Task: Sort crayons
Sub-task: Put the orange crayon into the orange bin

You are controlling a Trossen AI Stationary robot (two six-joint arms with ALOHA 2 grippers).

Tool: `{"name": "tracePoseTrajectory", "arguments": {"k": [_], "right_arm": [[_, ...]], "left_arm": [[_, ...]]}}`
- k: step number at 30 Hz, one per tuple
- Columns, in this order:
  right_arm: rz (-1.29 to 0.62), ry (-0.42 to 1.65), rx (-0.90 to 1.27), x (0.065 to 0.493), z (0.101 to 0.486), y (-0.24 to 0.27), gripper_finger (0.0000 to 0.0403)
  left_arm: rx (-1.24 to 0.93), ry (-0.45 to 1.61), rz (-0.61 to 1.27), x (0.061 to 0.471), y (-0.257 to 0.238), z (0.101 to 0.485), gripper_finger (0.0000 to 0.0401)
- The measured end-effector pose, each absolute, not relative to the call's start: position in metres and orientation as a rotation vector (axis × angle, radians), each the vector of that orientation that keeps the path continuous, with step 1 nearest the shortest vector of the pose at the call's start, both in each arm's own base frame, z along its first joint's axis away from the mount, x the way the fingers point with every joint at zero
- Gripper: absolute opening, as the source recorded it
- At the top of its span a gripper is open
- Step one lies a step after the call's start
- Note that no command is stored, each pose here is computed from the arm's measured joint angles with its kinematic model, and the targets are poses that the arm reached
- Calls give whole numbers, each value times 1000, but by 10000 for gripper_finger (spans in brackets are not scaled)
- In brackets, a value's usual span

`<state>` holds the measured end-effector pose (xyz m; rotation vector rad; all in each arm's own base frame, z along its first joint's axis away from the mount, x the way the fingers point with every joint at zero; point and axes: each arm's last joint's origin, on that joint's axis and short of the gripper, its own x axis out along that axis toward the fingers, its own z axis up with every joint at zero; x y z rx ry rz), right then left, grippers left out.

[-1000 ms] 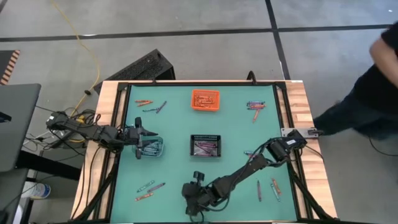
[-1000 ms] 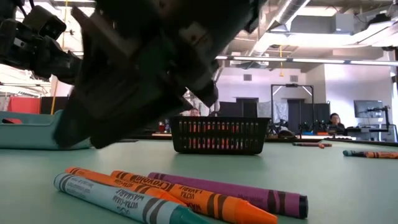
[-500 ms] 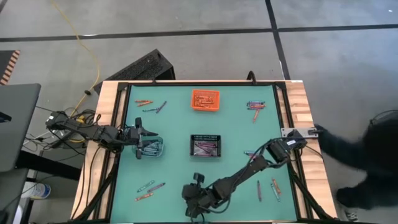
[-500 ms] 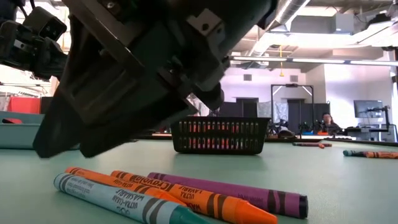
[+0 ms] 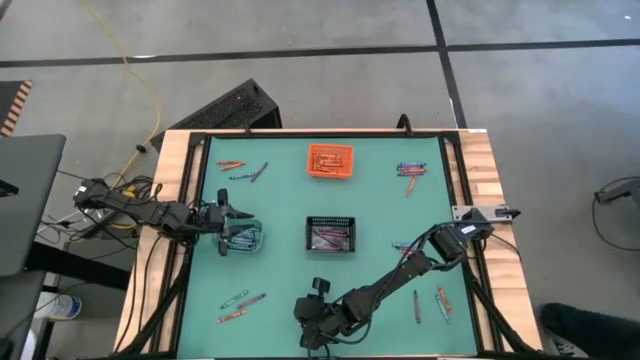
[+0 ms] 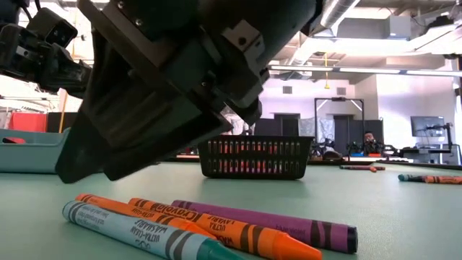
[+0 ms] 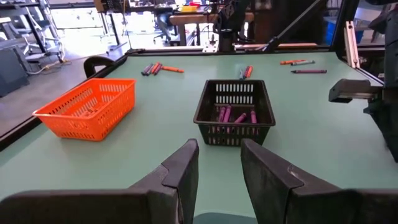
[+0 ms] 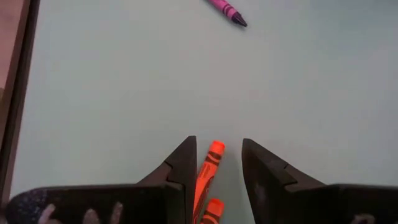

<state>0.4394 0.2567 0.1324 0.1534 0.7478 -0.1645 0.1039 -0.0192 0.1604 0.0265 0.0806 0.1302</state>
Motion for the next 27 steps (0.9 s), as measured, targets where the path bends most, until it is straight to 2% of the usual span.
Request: {"name": "tracePoseTrajectory", "arguments": {"k": [7, 13, 21, 27], "right_arm": [[-167, 744, 150, 440, 133, 257, 120], [-182, 744, 121, 442, 112, 259, 121], [-212, 779, 81, 438, 105, 259, 120], [-223, 812, 68, 438, 103, 254, 98]], "left_arm": [[26, 80, 130, 104, -19, 160, 111], [26, 79, 131, 104, -19, 161, 111], [27, 82, 130, 104, -19, 160, 111], [27, 82, 130, 104, -19, 160, 111]]}}
